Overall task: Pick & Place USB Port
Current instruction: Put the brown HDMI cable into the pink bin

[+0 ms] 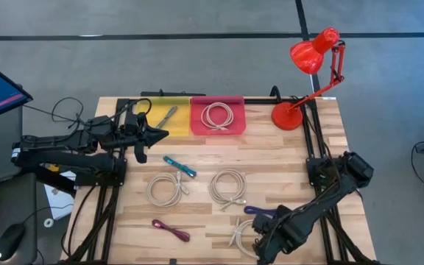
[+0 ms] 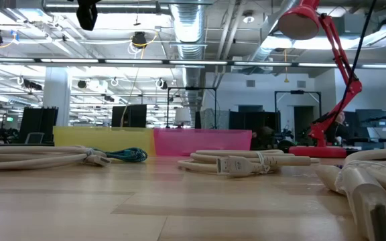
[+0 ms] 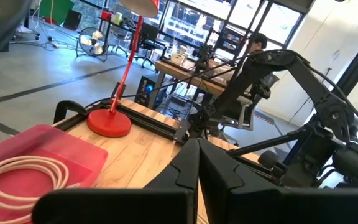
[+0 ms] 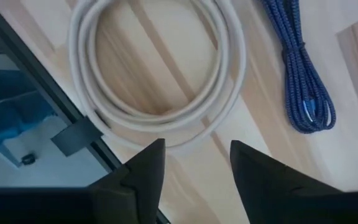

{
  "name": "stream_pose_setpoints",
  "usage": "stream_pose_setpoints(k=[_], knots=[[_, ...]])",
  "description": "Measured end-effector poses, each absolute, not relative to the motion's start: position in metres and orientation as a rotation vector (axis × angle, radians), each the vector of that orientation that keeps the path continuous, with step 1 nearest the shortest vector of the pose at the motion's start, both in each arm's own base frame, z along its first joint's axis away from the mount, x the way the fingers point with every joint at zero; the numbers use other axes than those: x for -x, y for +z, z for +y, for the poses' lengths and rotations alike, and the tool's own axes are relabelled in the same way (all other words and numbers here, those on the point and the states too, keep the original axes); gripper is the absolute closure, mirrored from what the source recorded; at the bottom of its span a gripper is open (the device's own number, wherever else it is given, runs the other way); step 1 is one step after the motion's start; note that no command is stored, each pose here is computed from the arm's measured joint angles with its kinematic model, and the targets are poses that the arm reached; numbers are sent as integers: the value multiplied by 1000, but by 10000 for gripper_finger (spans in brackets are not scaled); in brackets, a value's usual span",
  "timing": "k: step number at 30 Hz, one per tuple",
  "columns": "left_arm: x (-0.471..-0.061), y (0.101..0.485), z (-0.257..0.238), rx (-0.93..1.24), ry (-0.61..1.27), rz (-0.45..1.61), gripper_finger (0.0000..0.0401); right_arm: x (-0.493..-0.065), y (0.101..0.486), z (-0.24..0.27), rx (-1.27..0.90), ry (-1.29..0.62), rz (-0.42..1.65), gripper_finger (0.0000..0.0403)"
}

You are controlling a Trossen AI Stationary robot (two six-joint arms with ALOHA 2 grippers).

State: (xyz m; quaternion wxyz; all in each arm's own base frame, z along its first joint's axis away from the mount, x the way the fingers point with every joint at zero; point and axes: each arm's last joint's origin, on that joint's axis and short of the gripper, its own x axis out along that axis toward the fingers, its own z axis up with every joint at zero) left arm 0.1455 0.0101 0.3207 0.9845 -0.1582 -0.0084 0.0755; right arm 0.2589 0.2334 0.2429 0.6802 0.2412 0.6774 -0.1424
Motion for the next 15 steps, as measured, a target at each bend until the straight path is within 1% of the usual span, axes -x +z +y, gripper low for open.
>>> stream_pose_setpoints(k=[6, 10, 15], knots=[[-146, 320, 10, 318, 147, -14, 393, -264, 241, 229, -554, -332, 1493, 235], [-146, 320, 9, 318, 123, -9, 393, -265, 222, 230, -590, -324, 1473, 231], [-146, 320, 9, 318, 104, -5, 393, -254, 203, 229, -592, -354, 1517, 231]])
